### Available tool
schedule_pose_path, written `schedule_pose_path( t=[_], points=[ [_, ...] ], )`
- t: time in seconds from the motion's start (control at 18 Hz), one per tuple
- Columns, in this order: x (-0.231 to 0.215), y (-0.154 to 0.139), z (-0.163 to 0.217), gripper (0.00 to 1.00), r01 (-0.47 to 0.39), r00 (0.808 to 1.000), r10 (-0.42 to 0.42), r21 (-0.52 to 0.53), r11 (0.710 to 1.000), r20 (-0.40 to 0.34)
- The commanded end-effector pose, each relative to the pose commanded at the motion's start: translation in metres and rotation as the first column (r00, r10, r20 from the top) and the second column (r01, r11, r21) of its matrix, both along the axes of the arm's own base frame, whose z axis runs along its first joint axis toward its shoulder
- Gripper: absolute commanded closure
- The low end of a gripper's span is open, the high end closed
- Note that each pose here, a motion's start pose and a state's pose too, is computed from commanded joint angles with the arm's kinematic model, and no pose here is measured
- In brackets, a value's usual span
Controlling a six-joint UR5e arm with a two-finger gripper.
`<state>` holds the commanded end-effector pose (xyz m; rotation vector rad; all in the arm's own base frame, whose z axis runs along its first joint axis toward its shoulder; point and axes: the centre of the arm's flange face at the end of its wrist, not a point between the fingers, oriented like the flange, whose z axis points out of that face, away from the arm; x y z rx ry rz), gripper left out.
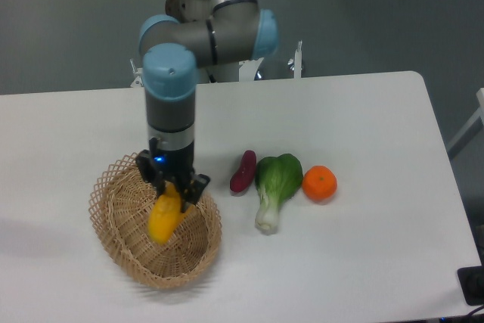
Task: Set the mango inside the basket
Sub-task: 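Lower the mango into the basket and open the gripper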
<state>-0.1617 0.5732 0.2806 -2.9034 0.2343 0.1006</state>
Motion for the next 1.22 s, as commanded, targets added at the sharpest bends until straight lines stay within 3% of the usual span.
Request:
schedule_pose_path(
  t=[0.17, 0.56, 0.72, 1.0, 1.22],
  points=[
    [0.025, 0.004, -0.016, 0.56, 0.038, 0.999, -0.04, -0.052, 0.998, -0.035],
    [0.035, -0.004, -0.03, 0.52, 0.047, 0.999, -0.048, -0.082, 0.996, -0.018],
    [0.037, -0.003, -0.031, 0.38, 0.054, 0.998, -0.056, -0.083, 0.995, -0.02],
    [0.034, 0.002, -0.03, 0.0, 0.054, 0.998, -0.057, -0.074, 0.996, -0.027],
    [0.031, 0.007, -0.021, 0.0, 0.039, 0.999, -0.041, -0.057, 0.998, -0.033]
  ],
)
